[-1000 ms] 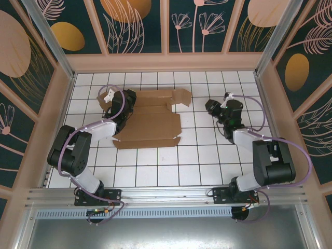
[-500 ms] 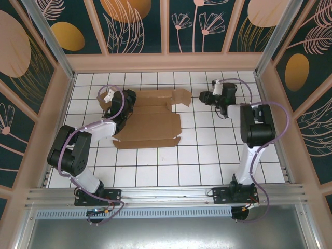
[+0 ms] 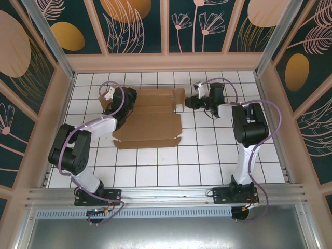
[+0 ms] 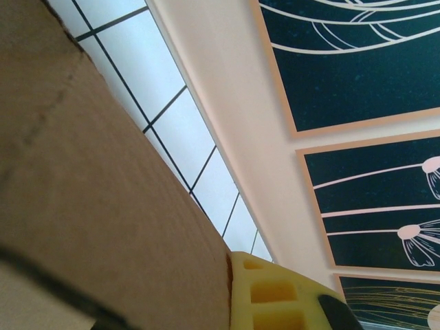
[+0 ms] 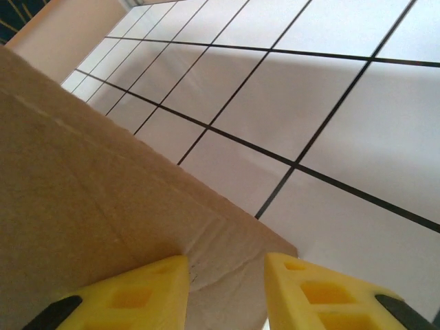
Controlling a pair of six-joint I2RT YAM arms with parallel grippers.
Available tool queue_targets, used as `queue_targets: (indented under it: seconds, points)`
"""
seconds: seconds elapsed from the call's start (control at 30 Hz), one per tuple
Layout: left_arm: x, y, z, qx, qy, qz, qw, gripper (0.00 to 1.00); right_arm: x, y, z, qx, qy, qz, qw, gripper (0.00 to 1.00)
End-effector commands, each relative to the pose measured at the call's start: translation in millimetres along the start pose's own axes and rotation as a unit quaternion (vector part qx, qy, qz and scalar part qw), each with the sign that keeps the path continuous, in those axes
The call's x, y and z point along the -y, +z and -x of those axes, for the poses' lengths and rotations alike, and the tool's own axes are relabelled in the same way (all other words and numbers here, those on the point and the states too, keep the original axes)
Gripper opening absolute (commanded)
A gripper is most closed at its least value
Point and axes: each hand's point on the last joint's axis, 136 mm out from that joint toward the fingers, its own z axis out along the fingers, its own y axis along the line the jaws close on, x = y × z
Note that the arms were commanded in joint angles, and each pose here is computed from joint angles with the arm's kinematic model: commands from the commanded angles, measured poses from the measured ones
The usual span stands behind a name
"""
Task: Fold the paper box
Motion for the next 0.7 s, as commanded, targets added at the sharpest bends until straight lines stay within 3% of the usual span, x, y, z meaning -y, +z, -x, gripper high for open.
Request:
queue_targets:
  seconds: [0.0,0.67]
  points:
    - [-38,10,-11,-0.027,0.019,0.068,0.997,0.0,-22,4,10,0.005,-0.04,0.038,0.998,0.35]
    - [-24,17,-15,-0.054,0.003,0.039,0.998,0.0,-63,20,9,0.004,-0.101,0.073,0.992,0.35]
